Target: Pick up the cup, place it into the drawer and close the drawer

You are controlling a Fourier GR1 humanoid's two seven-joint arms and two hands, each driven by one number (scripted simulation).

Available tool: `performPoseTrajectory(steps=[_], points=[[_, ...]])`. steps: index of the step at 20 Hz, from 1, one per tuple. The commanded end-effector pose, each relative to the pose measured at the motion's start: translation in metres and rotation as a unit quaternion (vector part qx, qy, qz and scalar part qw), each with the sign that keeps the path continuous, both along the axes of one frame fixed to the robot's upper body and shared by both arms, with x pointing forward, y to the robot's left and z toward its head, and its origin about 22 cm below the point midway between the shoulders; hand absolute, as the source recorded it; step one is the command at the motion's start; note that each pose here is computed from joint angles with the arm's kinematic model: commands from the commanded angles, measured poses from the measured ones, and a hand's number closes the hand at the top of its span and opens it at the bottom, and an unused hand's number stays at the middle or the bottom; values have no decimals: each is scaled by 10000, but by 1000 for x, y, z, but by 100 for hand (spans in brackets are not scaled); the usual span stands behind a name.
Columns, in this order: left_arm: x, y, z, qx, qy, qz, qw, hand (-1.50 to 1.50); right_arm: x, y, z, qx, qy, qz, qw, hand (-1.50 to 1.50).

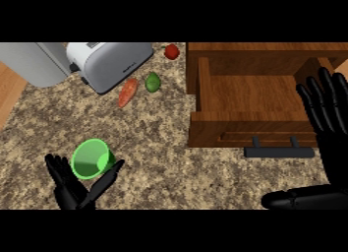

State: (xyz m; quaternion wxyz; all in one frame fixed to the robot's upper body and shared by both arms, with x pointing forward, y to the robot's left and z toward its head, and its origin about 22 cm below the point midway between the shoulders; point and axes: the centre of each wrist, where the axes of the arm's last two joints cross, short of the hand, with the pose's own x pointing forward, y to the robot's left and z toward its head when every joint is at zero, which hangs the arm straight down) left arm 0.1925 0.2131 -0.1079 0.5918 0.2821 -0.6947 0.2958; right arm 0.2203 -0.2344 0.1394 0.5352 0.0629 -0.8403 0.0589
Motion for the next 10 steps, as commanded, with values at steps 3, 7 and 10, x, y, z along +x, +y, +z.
performPoseTrajectory(steps=[3, 7, 10], points=[[-6, 12, -30, 121, 26, 48, 9999, -150, -13, -12, 3, 27, -12, -19, 10000, -150], [-8, 20, -40, 8, 4, -115, 9999, -150, -6, -5, 1, -82, 18, 0, 10000, -150], [7, 20, -16, 12, -55, -253, 9997, -150, -9, 17, 18, 48, -21, 14, 10000, -150]])
